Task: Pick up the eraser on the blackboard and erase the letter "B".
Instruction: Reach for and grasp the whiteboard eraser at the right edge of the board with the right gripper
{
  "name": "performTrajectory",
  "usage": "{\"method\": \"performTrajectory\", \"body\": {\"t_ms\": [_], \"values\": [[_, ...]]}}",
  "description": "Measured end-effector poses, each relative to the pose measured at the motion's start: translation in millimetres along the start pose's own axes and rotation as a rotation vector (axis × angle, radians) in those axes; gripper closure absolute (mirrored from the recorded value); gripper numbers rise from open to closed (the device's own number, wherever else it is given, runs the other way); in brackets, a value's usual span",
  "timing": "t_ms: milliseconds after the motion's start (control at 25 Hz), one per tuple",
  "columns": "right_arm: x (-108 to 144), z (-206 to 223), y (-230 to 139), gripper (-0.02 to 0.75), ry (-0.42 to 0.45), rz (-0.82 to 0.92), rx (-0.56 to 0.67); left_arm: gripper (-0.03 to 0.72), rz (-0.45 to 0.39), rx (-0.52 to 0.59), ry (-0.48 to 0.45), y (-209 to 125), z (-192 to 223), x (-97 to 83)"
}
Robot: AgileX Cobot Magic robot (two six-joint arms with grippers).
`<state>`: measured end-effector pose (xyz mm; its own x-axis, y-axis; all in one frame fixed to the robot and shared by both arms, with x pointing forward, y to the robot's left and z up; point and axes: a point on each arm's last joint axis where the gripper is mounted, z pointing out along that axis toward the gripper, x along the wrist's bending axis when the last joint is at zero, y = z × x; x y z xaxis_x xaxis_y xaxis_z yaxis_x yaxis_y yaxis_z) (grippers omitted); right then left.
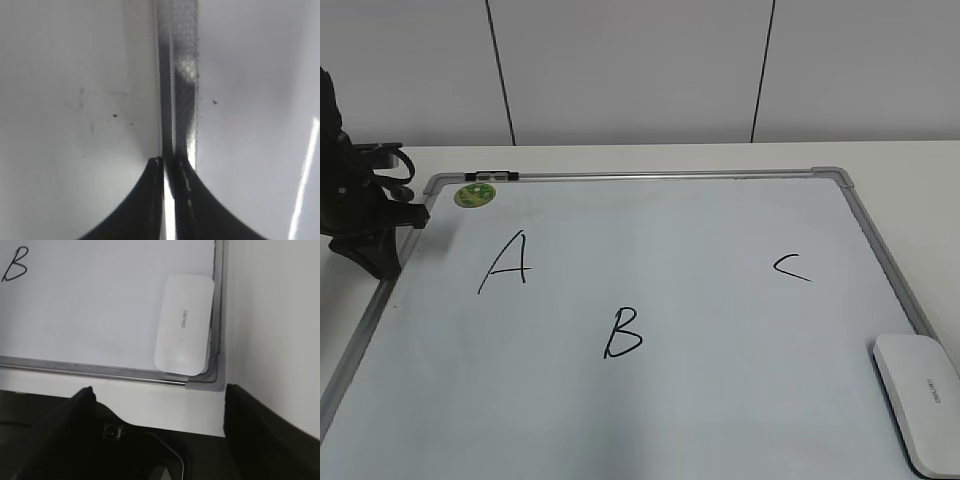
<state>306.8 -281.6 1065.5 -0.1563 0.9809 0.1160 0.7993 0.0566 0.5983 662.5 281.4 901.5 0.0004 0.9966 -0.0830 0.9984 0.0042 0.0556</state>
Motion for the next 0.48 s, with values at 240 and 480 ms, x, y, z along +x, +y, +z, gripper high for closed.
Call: {"method": "performTrajectory", "body": {"t_ms": [240,480], "values": [[0.1,17.7,16.5,0.148,0.049,0.026,0.032,0.665,0.000,0.000,0.000,0.1,-0.3,0.0],[-5.3,48.7,28.4,0.148,0.066,0.068,0.193,0.665,0.000,0.002,0.000,0.0,-0.3,0.0]]}}
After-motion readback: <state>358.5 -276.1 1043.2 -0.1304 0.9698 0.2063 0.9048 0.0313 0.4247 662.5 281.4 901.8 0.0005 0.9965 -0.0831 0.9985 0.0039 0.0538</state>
